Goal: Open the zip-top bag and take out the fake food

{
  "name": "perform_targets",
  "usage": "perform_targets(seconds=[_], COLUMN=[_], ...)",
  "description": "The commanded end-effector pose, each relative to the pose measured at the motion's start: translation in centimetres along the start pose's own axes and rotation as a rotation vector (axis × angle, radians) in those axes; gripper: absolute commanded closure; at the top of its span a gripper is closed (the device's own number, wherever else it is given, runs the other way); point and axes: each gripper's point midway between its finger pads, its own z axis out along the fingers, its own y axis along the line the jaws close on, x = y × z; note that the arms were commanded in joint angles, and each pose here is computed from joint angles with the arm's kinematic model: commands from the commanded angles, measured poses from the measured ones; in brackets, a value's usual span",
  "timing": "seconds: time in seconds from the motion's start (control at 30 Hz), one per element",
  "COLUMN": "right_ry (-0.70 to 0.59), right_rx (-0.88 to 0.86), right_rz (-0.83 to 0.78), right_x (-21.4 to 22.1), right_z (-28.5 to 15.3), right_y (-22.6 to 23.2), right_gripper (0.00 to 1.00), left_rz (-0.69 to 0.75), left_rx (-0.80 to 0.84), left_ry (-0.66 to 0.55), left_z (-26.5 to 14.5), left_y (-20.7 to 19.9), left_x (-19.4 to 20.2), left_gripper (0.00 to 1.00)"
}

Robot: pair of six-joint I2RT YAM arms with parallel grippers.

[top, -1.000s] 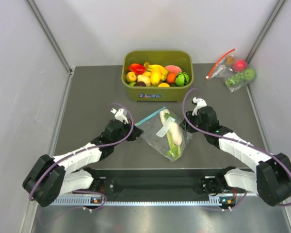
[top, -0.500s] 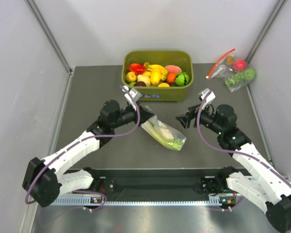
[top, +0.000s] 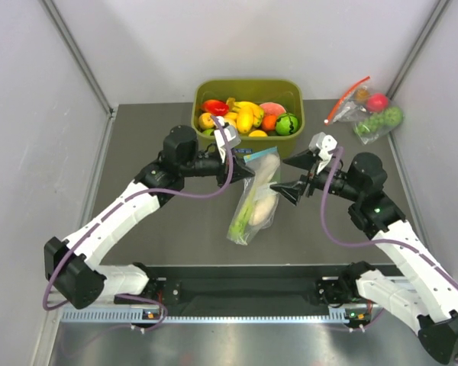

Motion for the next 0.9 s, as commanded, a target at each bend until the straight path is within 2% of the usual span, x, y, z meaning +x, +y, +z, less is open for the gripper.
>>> perform_targets(seconds=[0.0,0.13,0.33,0.5,0.87], right_ry=[-0.05,-0.04,-0.004,0.045,0.003], right_rx=[-0.117,-0.183,-0.379,-0.51,-0.689], right_rz=[-0.133,-0.164,-0.196,-0.173,-0.141], right_x=[-3.2,-3.9,-4.4,-4.1,-4.1], right_z=[-0.8,-0.5,0.7,1.8,2.4], right_y=[2.1,2.7,4.1,4.0,3.9], right_gripper=[0.12,0.12,0.13,0.14,0.14], left_rz=[0.08,0.082,0.082,0.066,0.077], left_rx=[0.092,0.143,0.225,0.298,0.394], left_ry=[0.047,0.062,0.098,0.142,0.137], left_z=[-0.6,-0.9,-1.7,-2.2,-3.1], left_y=[-1.4,-2.4,-4.1,-5.2,-7.2], left_x=[-0.5,-0.3,-0.7,-0.4,-0.8], left_gripper=[1.0,1.0,1.0,1.0,1.0])
